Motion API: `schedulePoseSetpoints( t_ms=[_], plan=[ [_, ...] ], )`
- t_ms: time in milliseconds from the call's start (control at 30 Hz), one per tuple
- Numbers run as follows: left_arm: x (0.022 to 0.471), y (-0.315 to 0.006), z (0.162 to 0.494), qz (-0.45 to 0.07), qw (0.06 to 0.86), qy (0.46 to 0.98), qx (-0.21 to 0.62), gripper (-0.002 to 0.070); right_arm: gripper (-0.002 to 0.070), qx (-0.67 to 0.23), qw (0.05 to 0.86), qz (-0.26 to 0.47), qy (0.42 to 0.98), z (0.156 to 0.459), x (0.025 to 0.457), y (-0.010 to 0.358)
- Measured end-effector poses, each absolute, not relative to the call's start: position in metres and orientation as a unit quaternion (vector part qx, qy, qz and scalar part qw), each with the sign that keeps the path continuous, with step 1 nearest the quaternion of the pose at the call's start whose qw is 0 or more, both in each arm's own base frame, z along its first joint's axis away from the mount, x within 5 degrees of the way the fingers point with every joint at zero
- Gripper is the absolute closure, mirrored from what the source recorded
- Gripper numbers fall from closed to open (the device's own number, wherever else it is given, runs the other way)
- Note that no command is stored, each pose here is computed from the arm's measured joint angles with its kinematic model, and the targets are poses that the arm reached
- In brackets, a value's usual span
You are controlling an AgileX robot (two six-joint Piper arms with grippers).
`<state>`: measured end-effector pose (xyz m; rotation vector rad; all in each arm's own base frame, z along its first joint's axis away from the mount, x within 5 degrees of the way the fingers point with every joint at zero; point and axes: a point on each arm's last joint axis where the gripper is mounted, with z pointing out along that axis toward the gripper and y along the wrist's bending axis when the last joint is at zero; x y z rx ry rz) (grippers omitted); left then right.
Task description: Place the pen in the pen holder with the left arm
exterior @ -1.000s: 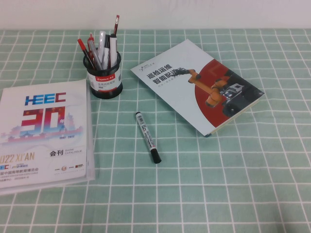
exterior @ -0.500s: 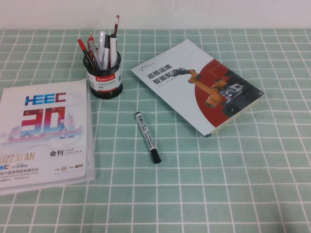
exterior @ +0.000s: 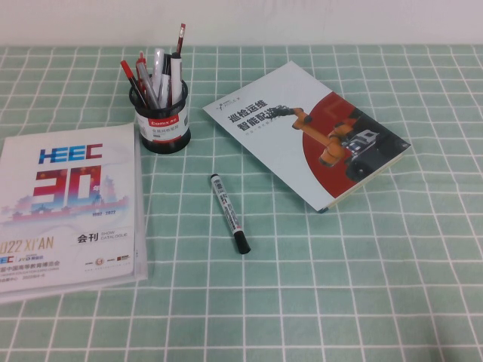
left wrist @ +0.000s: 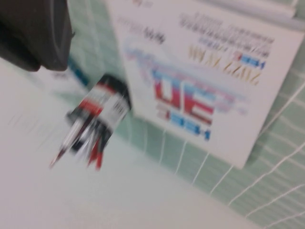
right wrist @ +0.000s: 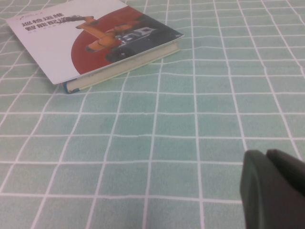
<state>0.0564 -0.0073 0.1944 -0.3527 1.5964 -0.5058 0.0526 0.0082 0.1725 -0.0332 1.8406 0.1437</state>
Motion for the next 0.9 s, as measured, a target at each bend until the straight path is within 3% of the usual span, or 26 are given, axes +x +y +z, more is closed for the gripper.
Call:
schedulePoseSetpoints(
  t_ms=[467,700,900],
  plan=[
    [0.057,-0.005,0.202,-0.293,0.662,0.653,-0.222,0.0675,0.0696,-0.014,0.603,0.062,0.795,0.173,0.053,0.008],
    [0.057,-0.014,0.233,-0.302,0.594,0.715,-0.211,0.0675,0.0696,-0.014,0.603,0.062,0.795,0.173,0.053,0.008],
    [0.073,-0.024,0.273,-0.259,0.509,0.807,-0.150,0.0675,0.0696,-0.014,0.603,0.062,0.795,0.173,0.053,0.008]
  ],
)
